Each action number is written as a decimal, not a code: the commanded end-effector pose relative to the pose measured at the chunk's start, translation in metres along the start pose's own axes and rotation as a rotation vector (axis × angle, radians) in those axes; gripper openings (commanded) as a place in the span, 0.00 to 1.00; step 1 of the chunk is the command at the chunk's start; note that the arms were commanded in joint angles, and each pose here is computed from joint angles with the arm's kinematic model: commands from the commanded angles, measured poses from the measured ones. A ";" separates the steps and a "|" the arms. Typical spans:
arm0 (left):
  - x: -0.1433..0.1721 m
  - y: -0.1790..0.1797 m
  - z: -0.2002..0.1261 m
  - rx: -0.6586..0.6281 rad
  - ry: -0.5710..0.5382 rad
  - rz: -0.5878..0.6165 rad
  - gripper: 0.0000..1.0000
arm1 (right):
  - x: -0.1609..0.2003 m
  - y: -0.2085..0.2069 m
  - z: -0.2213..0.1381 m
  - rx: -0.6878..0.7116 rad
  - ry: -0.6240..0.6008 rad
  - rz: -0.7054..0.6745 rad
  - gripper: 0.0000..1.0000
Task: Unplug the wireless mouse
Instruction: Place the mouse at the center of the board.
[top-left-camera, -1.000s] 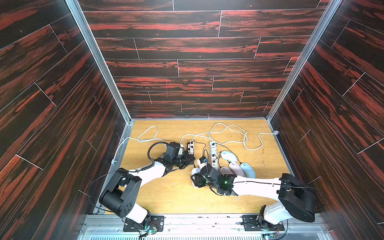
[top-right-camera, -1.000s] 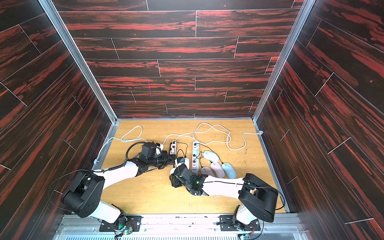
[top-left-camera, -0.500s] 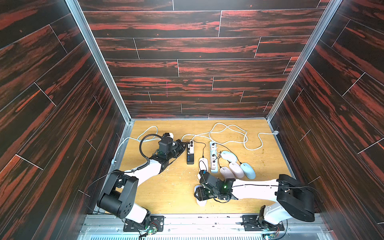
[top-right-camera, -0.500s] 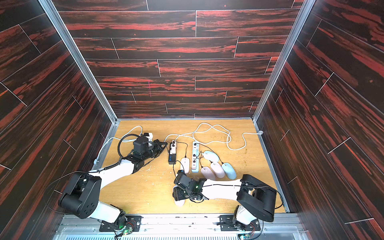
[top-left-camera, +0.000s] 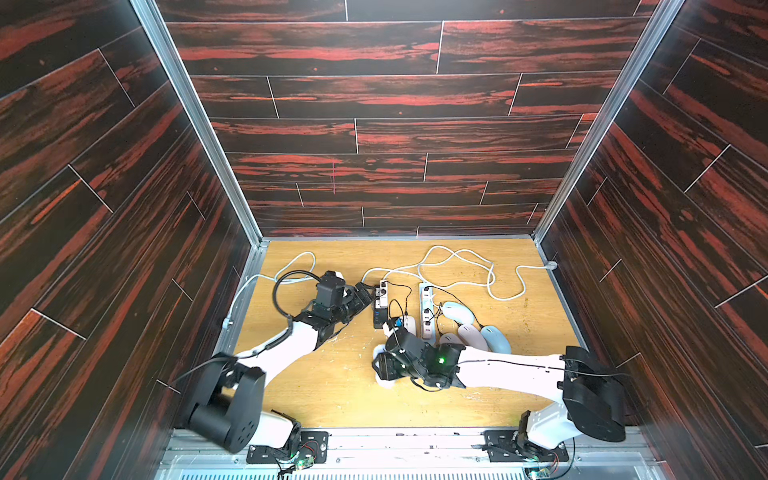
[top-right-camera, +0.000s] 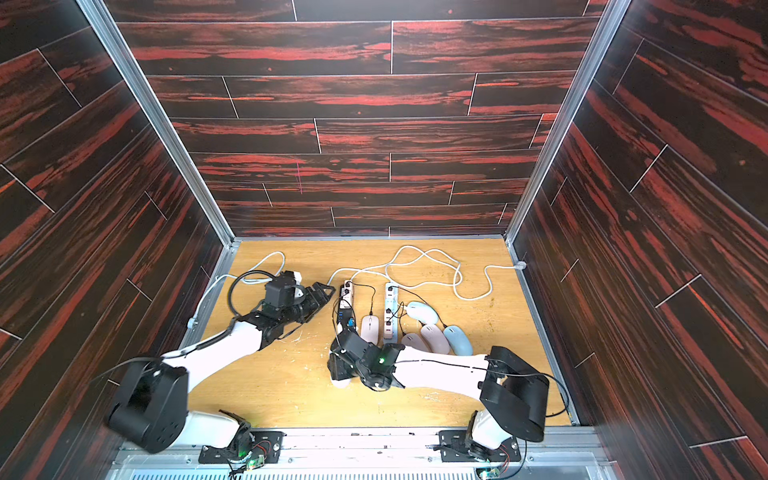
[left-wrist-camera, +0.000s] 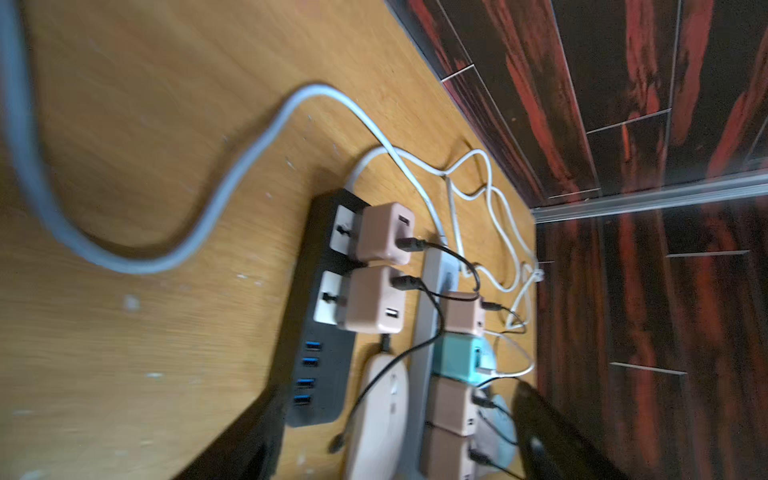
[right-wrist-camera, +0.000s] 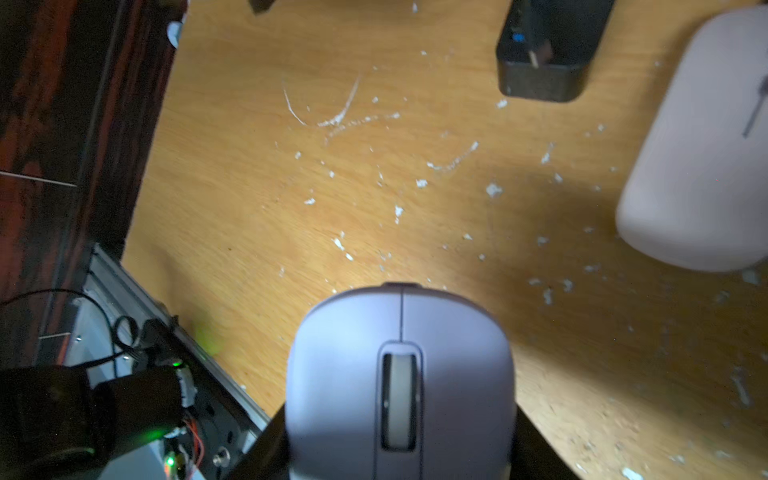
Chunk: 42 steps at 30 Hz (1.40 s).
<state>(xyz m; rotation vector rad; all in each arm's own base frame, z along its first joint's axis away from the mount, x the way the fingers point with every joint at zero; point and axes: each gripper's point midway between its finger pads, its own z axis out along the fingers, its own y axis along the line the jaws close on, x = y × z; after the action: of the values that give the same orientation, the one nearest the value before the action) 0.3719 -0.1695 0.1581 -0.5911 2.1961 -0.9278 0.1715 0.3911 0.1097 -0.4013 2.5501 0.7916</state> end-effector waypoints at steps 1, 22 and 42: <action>-0.038 0.023 -0.052 -0.177 -0.160 0.063 1.00 | -0.014 0.019 0.017 -0.018 -0.005 0.058 0.06; -0.059 0.030 -0.200 -0.300 -0.323 0.086 1.00 | 0.049 0.100 0.105 -0.053 0.176 0.143 0.30; -0.042 0.037 -0.215 -0.292 -0.300 0.114 1.00 | 0.061 0.132 0.157 -0.070 0.242 0.190 0.72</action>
<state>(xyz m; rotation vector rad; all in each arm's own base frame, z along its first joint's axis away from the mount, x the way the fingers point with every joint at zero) 0.2467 -0.0295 0.2681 -0.6849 2.0436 -0.4809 0.1234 0.5821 0.0385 -0.2832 2.7789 1.0030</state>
